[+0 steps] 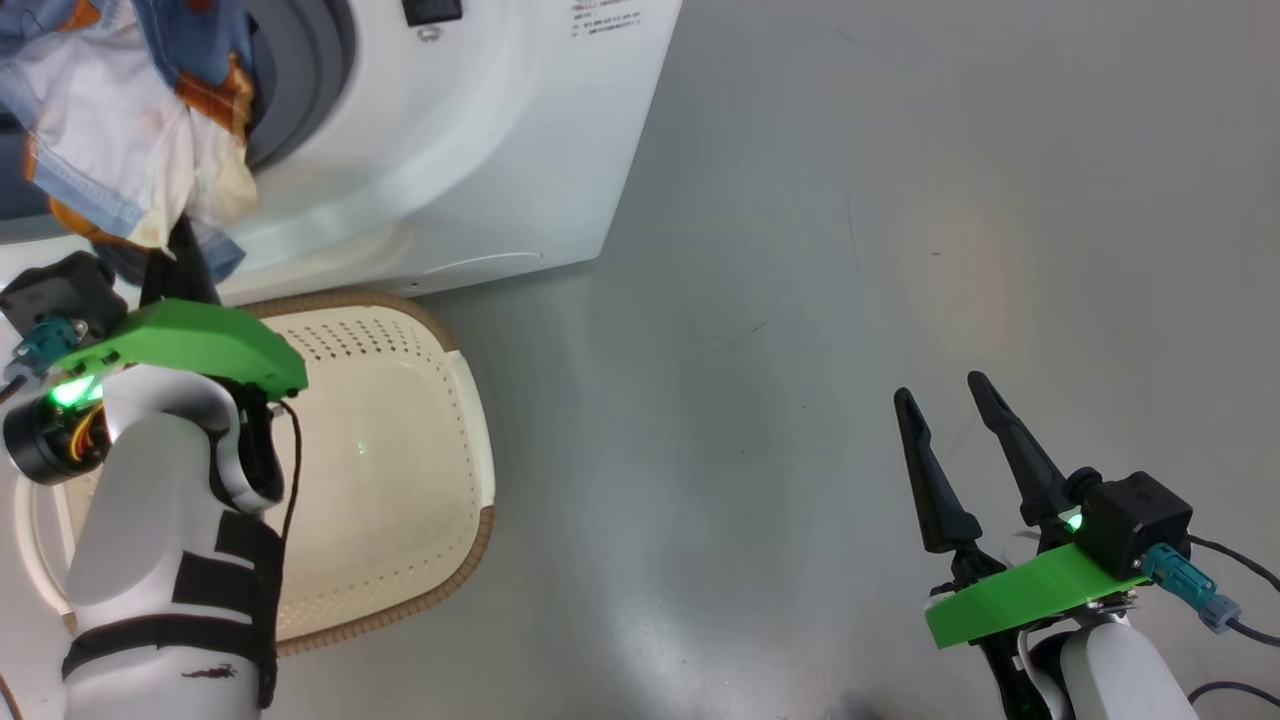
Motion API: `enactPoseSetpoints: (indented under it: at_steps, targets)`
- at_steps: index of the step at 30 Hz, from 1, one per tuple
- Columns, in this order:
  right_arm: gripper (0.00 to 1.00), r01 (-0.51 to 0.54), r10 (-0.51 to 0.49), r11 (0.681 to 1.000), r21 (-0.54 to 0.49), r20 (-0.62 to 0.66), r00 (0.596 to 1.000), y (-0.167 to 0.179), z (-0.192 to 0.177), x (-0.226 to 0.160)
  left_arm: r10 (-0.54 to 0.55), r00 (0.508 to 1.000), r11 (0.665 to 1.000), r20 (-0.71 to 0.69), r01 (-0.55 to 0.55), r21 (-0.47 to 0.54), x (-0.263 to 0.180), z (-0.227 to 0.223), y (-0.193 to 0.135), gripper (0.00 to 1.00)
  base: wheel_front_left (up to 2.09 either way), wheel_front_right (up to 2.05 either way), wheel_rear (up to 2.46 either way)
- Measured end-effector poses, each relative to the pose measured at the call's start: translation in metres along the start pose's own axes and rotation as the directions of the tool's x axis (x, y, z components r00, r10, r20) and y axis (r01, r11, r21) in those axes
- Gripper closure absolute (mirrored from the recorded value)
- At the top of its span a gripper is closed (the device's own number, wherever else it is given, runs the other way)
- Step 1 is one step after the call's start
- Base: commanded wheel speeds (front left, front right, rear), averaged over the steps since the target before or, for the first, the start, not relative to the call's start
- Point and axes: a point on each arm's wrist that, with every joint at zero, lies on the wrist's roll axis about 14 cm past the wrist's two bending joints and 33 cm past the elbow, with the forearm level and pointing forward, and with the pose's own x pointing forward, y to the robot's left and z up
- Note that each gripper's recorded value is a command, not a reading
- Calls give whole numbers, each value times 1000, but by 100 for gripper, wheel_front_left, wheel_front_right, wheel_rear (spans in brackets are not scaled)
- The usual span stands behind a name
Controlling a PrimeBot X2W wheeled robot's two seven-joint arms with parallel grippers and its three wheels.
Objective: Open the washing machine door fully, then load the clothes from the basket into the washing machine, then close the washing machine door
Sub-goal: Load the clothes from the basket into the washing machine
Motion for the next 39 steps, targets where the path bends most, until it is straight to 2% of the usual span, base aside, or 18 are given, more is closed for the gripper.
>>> enactPoseSetpoints:
  at_steps: [10,16,21,31,39]
  targets:
    - [0,-11,11,1000,5,9,1000,4,2,2,7,999,1000,46,-6,-23,-5,16,4,100,0,0,0]
    - [0,-17,17,1000,7,16,1000,6,5,2,-12,984,999,176,19,-37,-1,60,-1,100,0,0,0]
    - [0,-18,18,1000,7,18,1000,7,6,0,-38,978,998,203,45,-32,2,71,-12,100,0,0,0]
    - [0,6,-6,1000,7,6,1000,0,4,-8,-74,956,996,284,83,-21,33,119,-38,100,0,0,0]
    - [0,40,-40,999,4,-11,999,-9,1,-20,-59,963,998,264,58,15,57,127,-41,100,0,0,0]
